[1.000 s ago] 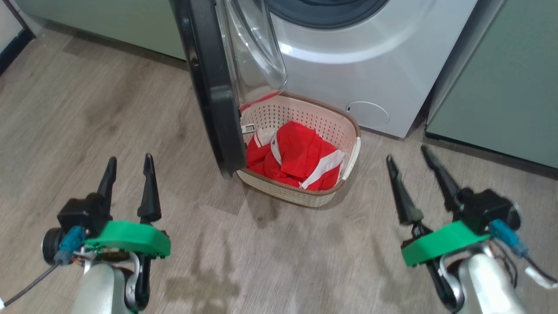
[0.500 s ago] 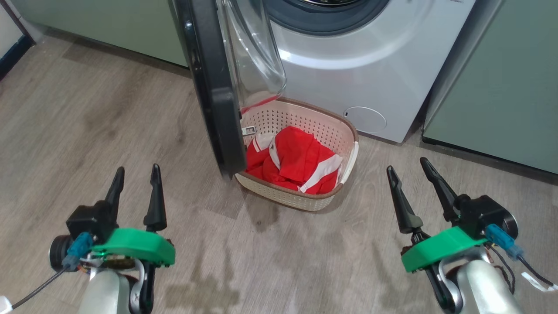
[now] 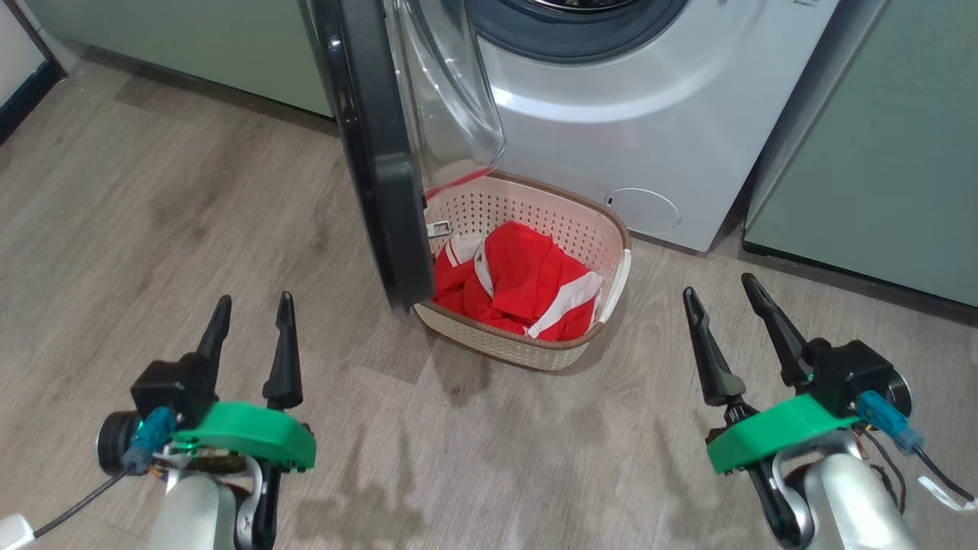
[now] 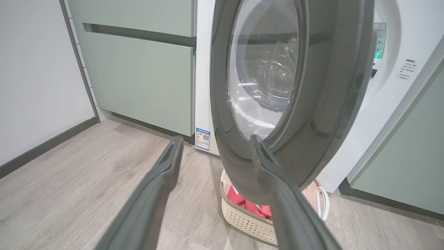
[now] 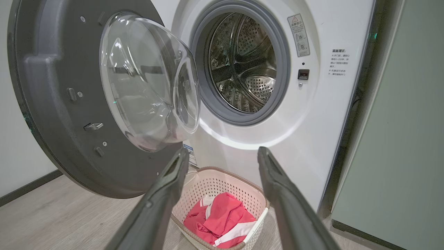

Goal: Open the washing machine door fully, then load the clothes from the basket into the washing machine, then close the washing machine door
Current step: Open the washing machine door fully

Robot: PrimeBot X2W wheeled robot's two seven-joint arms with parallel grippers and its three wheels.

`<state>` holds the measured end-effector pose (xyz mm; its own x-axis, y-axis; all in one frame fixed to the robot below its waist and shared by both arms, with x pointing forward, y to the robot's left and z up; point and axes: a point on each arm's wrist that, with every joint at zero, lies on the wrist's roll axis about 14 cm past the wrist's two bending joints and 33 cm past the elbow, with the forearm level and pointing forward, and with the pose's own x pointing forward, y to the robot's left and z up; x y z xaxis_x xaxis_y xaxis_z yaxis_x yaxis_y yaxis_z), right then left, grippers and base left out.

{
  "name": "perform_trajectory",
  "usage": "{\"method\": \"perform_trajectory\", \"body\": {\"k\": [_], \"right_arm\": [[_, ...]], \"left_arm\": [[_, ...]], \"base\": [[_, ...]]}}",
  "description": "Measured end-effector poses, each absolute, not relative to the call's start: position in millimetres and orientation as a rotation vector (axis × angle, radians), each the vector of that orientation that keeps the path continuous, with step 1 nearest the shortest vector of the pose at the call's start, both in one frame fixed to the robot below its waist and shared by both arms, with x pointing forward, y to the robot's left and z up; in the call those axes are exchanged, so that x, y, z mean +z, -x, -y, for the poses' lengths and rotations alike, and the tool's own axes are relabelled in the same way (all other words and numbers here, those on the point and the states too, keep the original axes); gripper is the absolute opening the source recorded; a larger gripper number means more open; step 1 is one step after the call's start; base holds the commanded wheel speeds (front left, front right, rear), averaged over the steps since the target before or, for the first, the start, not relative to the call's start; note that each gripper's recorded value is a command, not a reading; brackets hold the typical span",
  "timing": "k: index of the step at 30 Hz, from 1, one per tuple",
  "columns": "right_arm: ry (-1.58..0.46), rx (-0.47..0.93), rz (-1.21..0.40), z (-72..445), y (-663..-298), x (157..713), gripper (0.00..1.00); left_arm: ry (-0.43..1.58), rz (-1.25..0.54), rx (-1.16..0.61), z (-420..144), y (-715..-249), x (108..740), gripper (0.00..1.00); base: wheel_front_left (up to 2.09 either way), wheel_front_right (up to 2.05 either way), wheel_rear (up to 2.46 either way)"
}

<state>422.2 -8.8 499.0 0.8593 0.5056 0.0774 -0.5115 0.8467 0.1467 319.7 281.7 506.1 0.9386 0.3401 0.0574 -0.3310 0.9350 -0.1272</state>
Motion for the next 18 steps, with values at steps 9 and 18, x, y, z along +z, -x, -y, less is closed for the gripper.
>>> {"method": "perform_trajectory", "body": {"k": [9, 18], "right_arm": [[-0.17, 0.541, 0.039, 6.5, -424.5, 499.2, 1.0], [-0.183, 0.539, 0.041, 5.9, -427.7, 499.9, 1.0]], "left_arm": [[0.115, 0.064, 0.346, -282.1, -319.0, 501.8, 0.0], [0.115, 0.062, 0.368, -289.4, -317.5, 500.7, 0.0]], "base": [[0.0, 0.0, 0.0], [0.0, 0.0, 0.0]]}}
